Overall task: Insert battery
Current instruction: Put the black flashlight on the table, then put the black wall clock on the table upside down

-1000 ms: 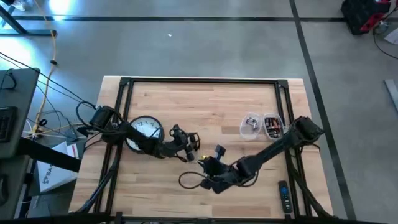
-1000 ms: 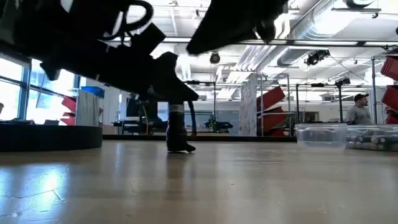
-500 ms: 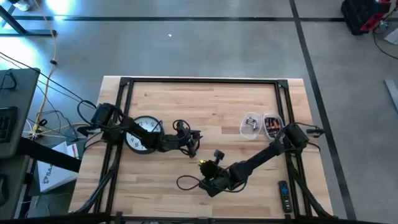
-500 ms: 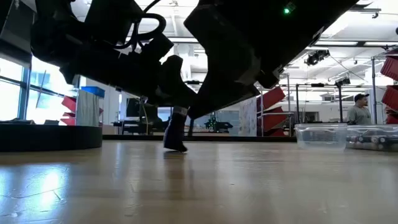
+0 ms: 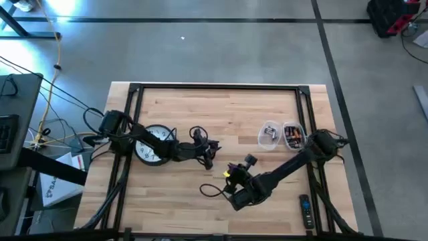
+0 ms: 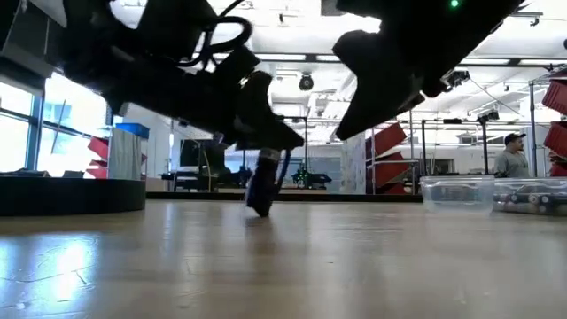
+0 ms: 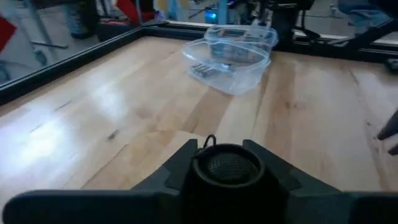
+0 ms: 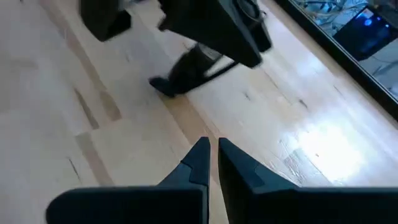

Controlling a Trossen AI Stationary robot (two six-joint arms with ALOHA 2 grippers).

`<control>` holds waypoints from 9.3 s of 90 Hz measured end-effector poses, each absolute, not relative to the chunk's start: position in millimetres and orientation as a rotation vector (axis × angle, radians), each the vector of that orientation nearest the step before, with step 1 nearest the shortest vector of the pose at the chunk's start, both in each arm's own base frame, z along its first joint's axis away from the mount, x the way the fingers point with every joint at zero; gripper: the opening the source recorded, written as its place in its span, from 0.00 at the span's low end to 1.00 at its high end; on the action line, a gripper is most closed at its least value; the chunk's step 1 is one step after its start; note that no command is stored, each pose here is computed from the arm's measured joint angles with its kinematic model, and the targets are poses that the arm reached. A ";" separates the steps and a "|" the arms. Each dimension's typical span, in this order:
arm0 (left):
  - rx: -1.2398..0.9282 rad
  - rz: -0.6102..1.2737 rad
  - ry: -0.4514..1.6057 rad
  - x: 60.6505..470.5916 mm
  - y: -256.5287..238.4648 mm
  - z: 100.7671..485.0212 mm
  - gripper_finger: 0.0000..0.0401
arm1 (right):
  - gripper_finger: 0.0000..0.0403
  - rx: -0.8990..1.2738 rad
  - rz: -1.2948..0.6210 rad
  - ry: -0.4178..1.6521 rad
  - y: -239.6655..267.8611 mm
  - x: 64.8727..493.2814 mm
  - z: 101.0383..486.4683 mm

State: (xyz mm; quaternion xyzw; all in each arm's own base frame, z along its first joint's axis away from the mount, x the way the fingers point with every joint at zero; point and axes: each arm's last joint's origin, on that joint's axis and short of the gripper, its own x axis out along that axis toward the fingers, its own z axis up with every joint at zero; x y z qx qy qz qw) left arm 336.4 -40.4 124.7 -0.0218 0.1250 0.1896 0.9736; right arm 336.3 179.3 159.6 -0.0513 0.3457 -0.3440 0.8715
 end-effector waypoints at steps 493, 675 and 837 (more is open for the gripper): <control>-0.218 0.653 1.582 213.7 -42.3 186.4 0.27 | 0.00 -0.163 -0.156 0.673 148.0 424.5 123.1; 0.092 0.103 1.568 199.1 -77.1 144.0 0.36 | 0.57 -0.532 -0.303 0.795 115.1 427.9 99.1; 0.097 0.126 1.503 197.1 -93.3 144.4 0.36 | 0.57 -0.348 -0.495 0.740 145.3 429.7 152.0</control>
